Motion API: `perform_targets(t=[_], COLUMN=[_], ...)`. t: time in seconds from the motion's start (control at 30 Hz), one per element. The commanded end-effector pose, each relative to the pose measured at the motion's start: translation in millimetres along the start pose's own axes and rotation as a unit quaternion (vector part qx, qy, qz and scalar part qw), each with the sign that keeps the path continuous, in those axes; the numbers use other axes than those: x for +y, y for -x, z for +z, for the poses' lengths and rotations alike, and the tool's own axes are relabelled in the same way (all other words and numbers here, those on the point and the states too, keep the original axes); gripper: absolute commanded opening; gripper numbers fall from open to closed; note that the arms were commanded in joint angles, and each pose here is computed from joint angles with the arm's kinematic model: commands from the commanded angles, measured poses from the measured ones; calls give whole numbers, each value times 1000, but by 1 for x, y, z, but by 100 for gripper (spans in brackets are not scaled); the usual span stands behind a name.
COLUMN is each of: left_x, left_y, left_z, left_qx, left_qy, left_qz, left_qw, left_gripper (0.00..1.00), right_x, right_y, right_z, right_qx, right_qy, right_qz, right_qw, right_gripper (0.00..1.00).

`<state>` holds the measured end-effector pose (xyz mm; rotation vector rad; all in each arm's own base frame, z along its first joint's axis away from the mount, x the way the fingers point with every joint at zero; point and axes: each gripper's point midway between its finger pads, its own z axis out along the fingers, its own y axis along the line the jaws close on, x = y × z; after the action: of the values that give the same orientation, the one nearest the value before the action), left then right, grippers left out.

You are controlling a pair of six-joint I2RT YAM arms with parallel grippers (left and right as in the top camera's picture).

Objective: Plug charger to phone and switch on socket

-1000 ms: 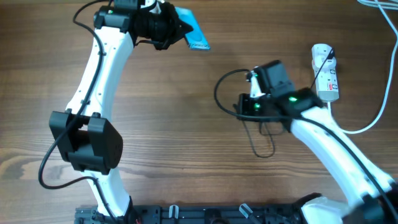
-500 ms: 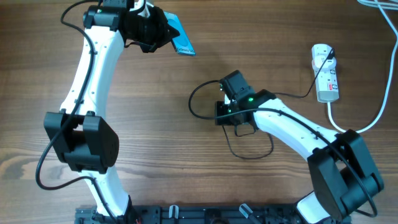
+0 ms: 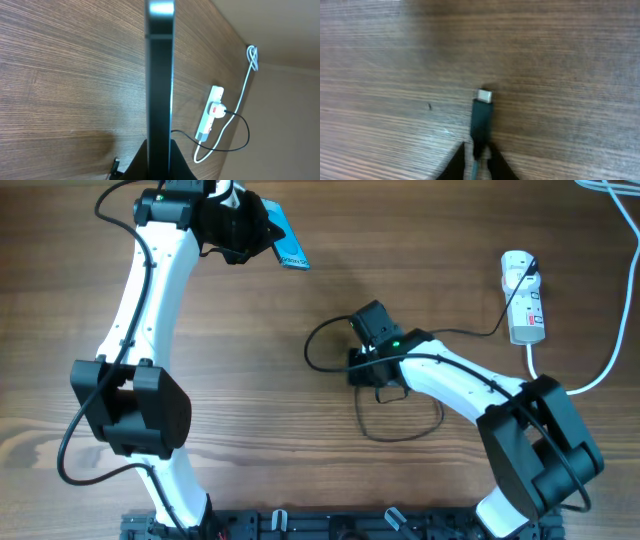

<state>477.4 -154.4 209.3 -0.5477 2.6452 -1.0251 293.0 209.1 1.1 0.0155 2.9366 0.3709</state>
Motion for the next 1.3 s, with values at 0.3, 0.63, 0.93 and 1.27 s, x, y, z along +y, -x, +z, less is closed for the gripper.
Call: perform_targets(t=[0.3,0.63,0.93,1.27], left_x=[-11,-10,-8,-8], left_y=[0,-3,-4,-5], left_z=[-13,-13,-13,-13], left_qx=[-11,-7,-4,-4], left_qy=[-12,-9,-6,-6], left_qz=[22,19,16,16], left_qw=[1000,1000,1000,1000], left_gripper=[4,4,4,4], right_x=[24,7,7,-12], right_y=[-12,-18,-21,-31], right_z=[3,7,11,33], right_qx=[45,45,42,44], right_qy=[70,27,12,-57], right_qz=[6,22,14,28], right_qw=[996,998,999,997], right_gripper=[61,34,28,25])
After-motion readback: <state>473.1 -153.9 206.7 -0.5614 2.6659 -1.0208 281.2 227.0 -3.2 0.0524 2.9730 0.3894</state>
